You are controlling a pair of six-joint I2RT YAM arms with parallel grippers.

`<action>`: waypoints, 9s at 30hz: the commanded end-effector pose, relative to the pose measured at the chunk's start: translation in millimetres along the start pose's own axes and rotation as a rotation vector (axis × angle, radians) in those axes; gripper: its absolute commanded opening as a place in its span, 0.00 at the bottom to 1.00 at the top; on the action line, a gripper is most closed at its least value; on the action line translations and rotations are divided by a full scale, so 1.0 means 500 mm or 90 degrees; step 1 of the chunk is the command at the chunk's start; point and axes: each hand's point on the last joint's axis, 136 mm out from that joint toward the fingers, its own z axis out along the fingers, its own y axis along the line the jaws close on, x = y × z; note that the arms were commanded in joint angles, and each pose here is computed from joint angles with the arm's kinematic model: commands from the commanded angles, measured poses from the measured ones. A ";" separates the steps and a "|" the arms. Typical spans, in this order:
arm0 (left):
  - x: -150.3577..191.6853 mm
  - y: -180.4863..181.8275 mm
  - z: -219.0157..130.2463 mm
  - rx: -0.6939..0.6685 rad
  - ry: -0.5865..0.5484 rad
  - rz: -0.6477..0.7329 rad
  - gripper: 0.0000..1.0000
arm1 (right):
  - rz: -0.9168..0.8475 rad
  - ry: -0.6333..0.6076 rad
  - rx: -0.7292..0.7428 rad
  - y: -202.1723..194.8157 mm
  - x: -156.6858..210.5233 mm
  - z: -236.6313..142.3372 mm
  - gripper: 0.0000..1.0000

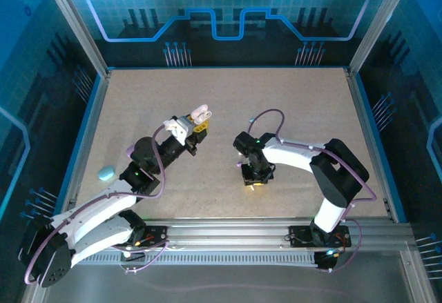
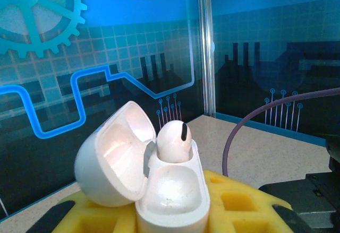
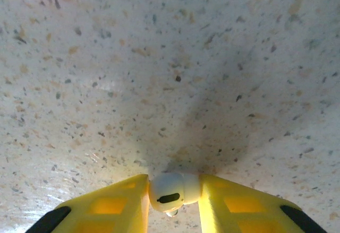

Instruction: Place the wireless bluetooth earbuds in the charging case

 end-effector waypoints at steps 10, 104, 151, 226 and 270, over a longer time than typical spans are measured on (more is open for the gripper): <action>-0.043 0.003 0.008 0.004 -0.039 -0.011 0.23 | 0.007 -0.003 0.033 -0.016 -0.018 0.006 0.36; -0.011 -0.009 0.039 0.027 -0.016 -0.053 0.23 | 0.004 -0.181 -0.003 -0.017 -0.067 -0.141 0.30; 0.004 -0.201 0.209 0.112 -0.071 -0.138 0.23 | -0.014 -0.659 -0.360 0.076 -0.141 -0.636 0.28; -0.004 -0.262 0.148 0.259 -0.064 -0.014 0.23 | -0.046 -0.462 -0.294 -0.020 -0.155 -0.630 0.61; -0.003 -0.235 0.161 0.220 -0.051 -0.026 0.24 | -0.078 -0.416 -0.282 -0.029 -0.130 -0.602 0.57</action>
